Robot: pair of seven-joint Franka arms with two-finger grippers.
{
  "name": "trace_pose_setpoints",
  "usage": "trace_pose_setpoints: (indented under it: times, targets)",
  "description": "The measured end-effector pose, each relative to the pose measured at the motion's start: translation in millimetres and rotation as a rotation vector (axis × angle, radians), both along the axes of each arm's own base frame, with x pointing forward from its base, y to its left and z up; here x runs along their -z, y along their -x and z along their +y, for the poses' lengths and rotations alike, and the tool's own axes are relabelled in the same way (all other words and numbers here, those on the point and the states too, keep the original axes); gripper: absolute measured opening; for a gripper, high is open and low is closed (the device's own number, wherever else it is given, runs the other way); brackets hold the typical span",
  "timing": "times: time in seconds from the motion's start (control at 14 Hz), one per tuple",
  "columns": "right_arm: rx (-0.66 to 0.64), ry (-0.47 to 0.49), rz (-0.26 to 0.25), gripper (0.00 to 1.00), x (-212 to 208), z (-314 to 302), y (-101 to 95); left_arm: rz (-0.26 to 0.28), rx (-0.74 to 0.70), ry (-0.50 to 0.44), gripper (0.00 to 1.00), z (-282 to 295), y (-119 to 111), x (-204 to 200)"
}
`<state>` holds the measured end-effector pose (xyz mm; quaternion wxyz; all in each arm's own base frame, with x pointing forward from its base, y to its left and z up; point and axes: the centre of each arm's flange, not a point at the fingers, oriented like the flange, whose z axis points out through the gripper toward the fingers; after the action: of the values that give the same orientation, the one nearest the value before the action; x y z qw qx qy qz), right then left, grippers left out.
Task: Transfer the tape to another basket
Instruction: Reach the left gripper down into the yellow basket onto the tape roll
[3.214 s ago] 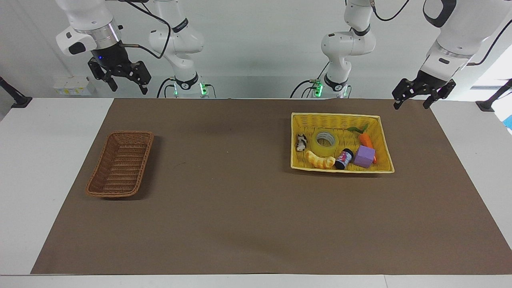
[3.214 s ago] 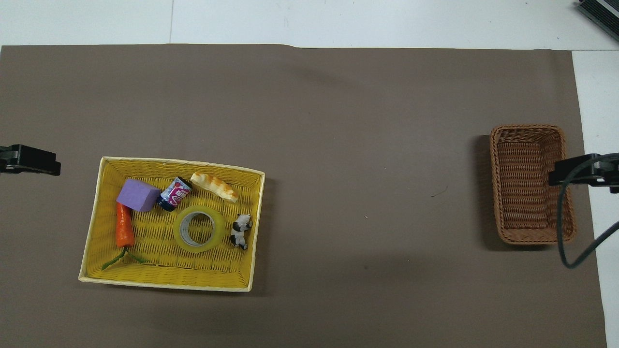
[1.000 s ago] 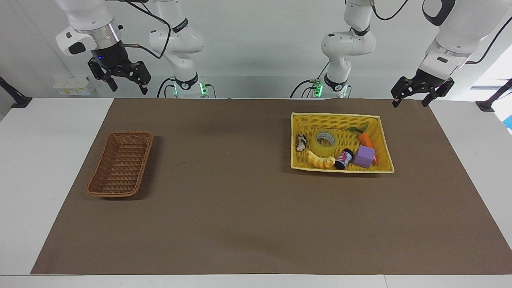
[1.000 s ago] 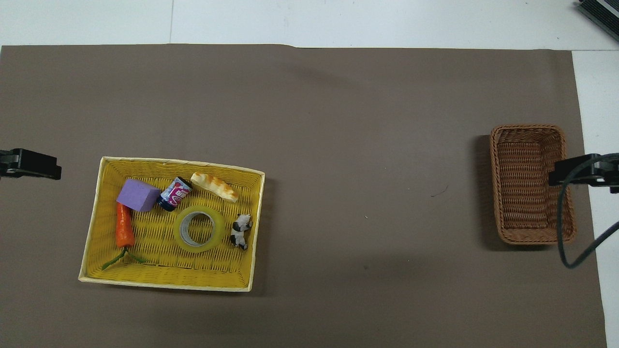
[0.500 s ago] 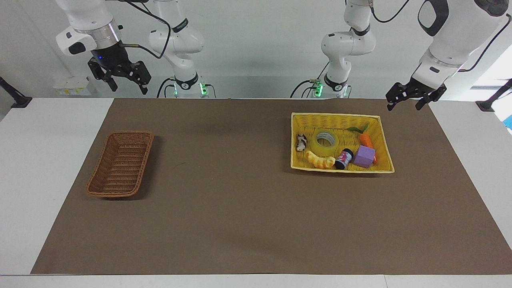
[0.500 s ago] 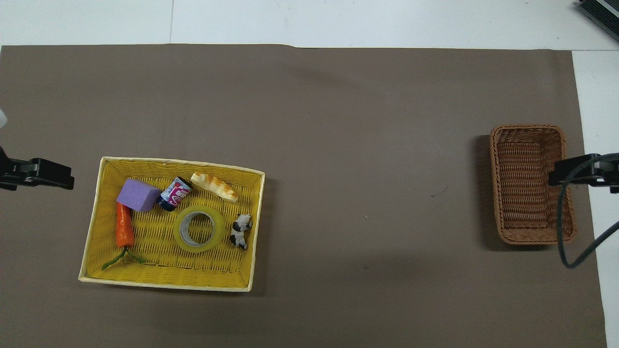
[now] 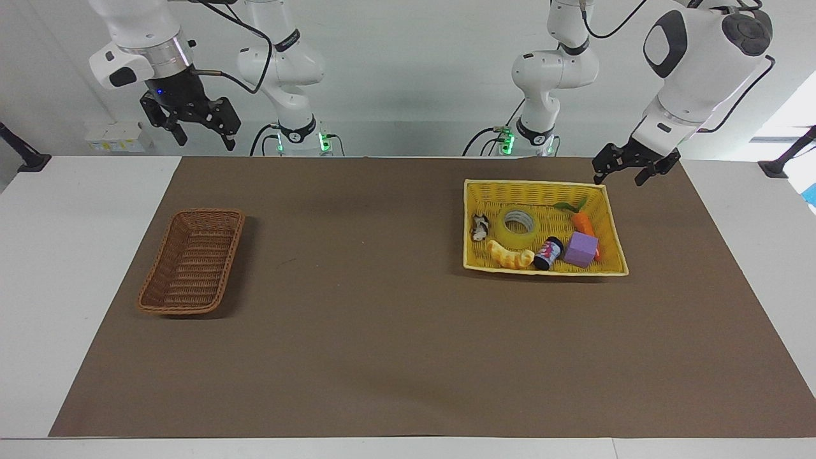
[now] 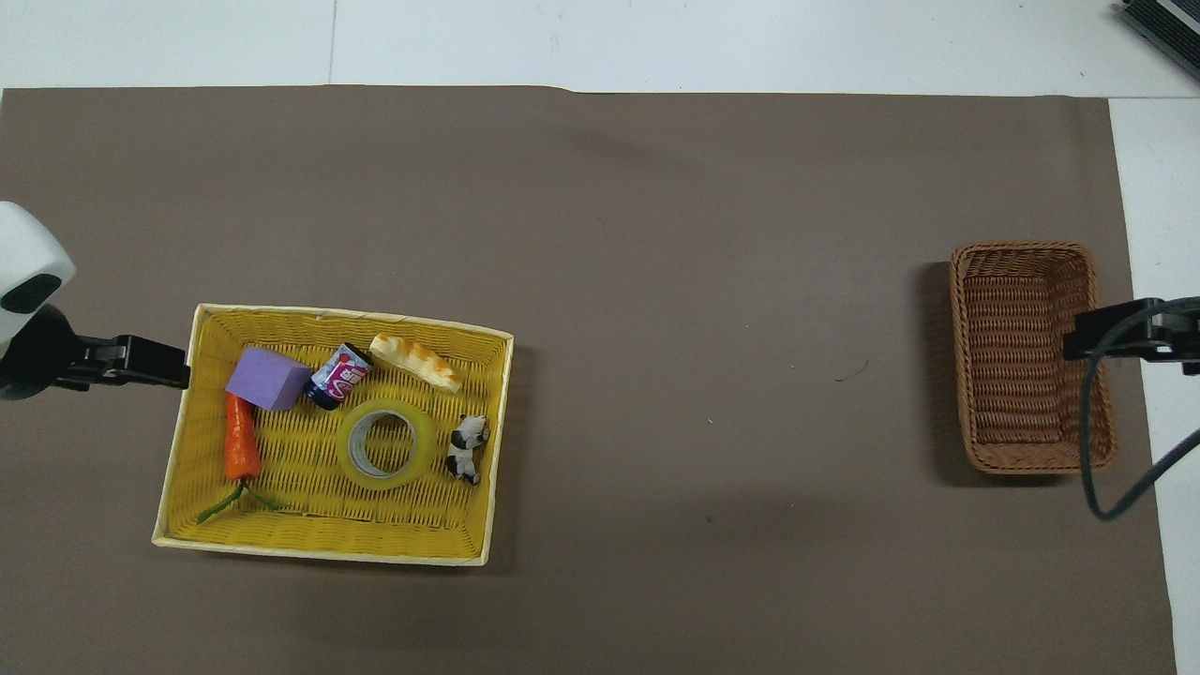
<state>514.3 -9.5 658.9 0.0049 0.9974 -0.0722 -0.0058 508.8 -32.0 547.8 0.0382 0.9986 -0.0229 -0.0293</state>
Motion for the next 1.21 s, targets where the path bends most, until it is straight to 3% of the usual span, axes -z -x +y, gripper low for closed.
trace_pose_setpoints:
  times: [0.29, 0.64, 1.07, 1.21]
  targets:
    - [0.0, 0.0, 0.0, 1.0, 0.0, 0.0, 0.0, 0.01, -0.048, -0.003, 1.0, -27.0, 6.0, 47.5]
    - [0.0, 0.0, 0.0, 1.0, 0.0, 0.0, 0.0, 0.062, -0.136, -0.021, 1.0, -41.2, 17.9, 108.1]
    - [0.0, 0.0, 0.0, 1.0, 0.0, 0.0, 0.0, 0.125, -0.179, -0.057, 1.0, -83.4, 40.1, 212.4]
    - [0.0, 0.0, 0.0, 1.0, 0.0, 0.0, 0.0, 0.124, -0.171, -0.06, 0.94, -86.2, 48.0, 225.3]
